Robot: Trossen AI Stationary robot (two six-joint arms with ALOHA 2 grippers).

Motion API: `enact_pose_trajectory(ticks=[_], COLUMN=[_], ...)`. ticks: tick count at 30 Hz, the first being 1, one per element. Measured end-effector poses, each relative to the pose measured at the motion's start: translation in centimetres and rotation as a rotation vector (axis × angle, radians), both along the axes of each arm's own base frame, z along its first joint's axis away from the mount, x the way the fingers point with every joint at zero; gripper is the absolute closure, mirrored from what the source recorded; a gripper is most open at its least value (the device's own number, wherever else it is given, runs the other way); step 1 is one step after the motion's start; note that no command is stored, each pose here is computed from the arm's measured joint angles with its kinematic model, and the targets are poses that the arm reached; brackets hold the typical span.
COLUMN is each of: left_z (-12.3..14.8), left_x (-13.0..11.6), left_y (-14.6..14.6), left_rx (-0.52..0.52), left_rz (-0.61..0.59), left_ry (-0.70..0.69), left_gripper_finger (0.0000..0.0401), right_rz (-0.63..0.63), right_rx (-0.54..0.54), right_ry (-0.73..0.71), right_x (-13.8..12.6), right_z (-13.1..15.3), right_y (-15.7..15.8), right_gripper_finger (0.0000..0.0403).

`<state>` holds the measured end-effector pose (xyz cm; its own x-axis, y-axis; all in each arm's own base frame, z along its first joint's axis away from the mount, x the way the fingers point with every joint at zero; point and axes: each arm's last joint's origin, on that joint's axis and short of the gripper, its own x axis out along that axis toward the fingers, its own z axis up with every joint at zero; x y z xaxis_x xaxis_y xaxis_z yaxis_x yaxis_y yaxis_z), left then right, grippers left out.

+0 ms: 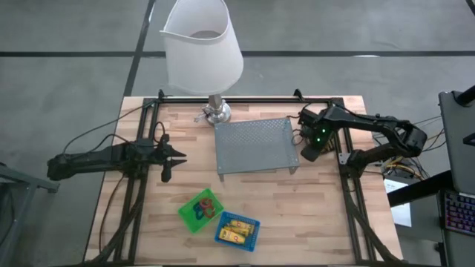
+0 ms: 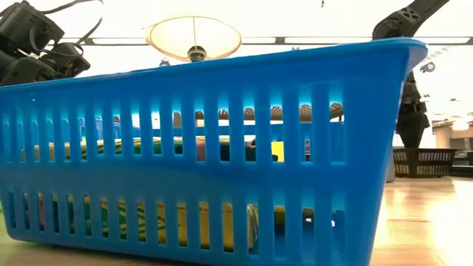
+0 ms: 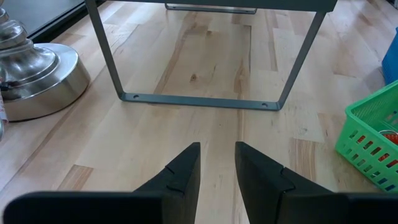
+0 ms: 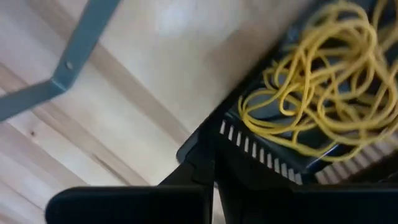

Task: Pick & Place Office Desk Supplies
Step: Put the black basket on the shelf

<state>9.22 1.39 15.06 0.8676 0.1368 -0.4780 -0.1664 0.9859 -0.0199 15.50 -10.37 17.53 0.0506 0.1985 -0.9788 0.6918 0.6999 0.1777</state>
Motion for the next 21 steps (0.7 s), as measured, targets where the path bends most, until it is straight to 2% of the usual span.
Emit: enact_pose_trajectory(ticks=[9,15,21], left_z=[0.0,0.0,0.0], left_x=[0.0,0.0,0.0], left_y=[0.0,0.0,0.0], left_rx=[0.0,0.0,0.0], left_rz=[-0.001,0.0,0.0], left_ry=[0.0,0.0,0.0], left_gripper_finger=[0.0295,0.0295,0.0295], right_rz=[-0.048,-0.113,-0.172], right_rx=[0.055,0.132,0.118], right_ry=[0.043,-0.004,-0.027], right_x=[-0.5,-0.6,-0.6], right_z=[-1.0,-0.6,0.3], right_y=[2.0,3.4,4.6], right_gripper_finger=[0.0394,0.0394,0.0394])
